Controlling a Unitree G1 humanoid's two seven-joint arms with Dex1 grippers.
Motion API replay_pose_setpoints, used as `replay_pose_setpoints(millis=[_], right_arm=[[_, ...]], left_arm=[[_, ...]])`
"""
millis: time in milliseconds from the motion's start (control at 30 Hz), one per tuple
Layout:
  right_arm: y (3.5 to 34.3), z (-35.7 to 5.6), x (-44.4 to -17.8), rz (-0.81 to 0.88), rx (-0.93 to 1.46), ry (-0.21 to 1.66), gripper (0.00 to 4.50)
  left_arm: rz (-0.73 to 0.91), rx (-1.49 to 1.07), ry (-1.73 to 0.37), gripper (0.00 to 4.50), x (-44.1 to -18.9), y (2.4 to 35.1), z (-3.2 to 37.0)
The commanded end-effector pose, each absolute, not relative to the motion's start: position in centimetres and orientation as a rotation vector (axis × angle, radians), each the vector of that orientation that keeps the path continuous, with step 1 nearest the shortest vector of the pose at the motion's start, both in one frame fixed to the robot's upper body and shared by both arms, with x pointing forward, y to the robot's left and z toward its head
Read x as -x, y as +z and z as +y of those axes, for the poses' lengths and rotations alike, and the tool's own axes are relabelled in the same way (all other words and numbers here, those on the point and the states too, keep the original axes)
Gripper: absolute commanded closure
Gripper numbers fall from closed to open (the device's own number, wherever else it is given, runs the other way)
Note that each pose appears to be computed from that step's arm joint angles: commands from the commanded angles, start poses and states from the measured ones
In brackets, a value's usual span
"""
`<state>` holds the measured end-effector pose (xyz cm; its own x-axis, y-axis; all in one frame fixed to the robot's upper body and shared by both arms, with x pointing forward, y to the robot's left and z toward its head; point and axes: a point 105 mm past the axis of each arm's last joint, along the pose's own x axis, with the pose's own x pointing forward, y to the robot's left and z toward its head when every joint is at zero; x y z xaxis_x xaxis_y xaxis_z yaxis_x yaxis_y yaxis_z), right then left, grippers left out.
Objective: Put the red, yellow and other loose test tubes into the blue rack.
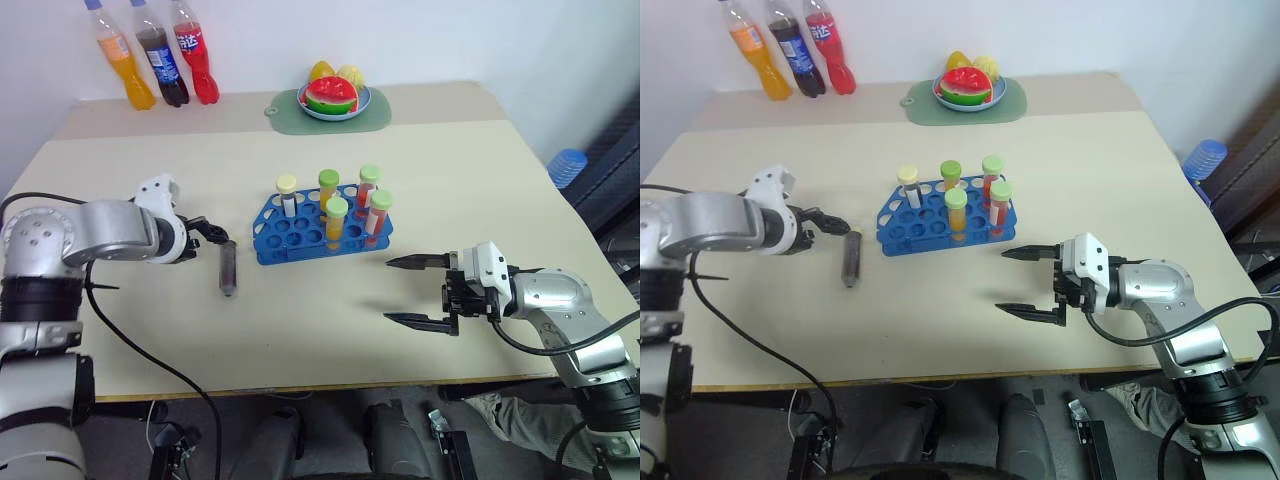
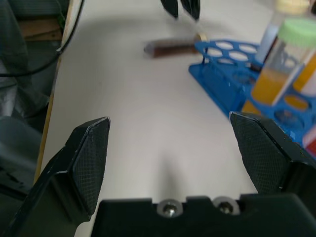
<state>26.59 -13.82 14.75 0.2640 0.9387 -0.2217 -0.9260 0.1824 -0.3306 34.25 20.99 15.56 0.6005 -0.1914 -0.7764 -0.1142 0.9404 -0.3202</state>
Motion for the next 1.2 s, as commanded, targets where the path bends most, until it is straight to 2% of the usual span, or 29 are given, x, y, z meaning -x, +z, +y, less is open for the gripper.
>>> replay_pose_setpoints(millis=[33,133,200,233,400,533,700,767,833,867,1000,1067,1133,1200], right_arm=[[15.6,-12.5,-26.0,-0.094,0.465,1.335,0.23],[15.2,-12.2,-25.7,-0.093,0.488,1.337,0.23],[15.4,-12.1,-25.6,-0.101,0.476,1.33,0.16],[15.4,-12.0,-25.5,-0.103,0.471,1.327,0.16],[15.4,-12.2,-25.7,-0.1,0.479,1.303,0.16],[15.2,-12.6,-26.0,-0.094,0.486,1.282,0.16],[15.1,-12.7,-26.5,-0.098,0.459,1.255,0.16],[14.9,-12.5,-26.7,-0.102,0.433,1.242,0.16],[14.8,-12.2,-26.9,-0.106,0.403,1.229,0.16],[14.6,-12.1,-27.0,-0.107,0.393,1.224,0.16],[14.2,-12.1,-27.5,-0.106,0.386,1.205,0.16],[14.3,-11.9,-27.7,-0.122,0.379,1.181,0.16],[14.3,-11.8,-27.9,-0.131,0.378,1.158,0.16],[14.2,-11.8,-28.1,-0.143,0.371,1.119,0.16]], left_arm=[[1.027,0.337,-0.064,0.31,-34.5,14.7,20.3],[1.109,0.328,-0.071,0.31,-34.6,13.7,19.6],[1.14,0.301,-0.048,0.87,-34.8,13.2,19.6],[1.153,0.291,-0.05,1.18,-34.8,13.0,19.5],[1.193,0.273,-0.047,3.69,-35.1,12.2,19.1],[1.17,0.3,-0.07,3.78,-34.9,12.3,19.6],[0.947,0.318,-0.301,3.78,-33.0,15.9,20.4],[0.728,0.259,-0.333,3.78,-32.7,18.2,21.0],[0.411,0.257,-0.519,3.78,-32.1,22.0,19.8],[0.336,0.239,-0.58,3.78,-31.6,22.9,19.3],[0.192,0.092,-0.756,3.78,-30.9,23.2,17.3],[0.028,0.142,-0.855,3.78,-31.0,24.7,15.6],[-0.063,0.211,-0.903,3.78,-31.4,25.5,14.8],[-0.117,0.169,-0.889,3.78,-32.5,24.8,14.3]])
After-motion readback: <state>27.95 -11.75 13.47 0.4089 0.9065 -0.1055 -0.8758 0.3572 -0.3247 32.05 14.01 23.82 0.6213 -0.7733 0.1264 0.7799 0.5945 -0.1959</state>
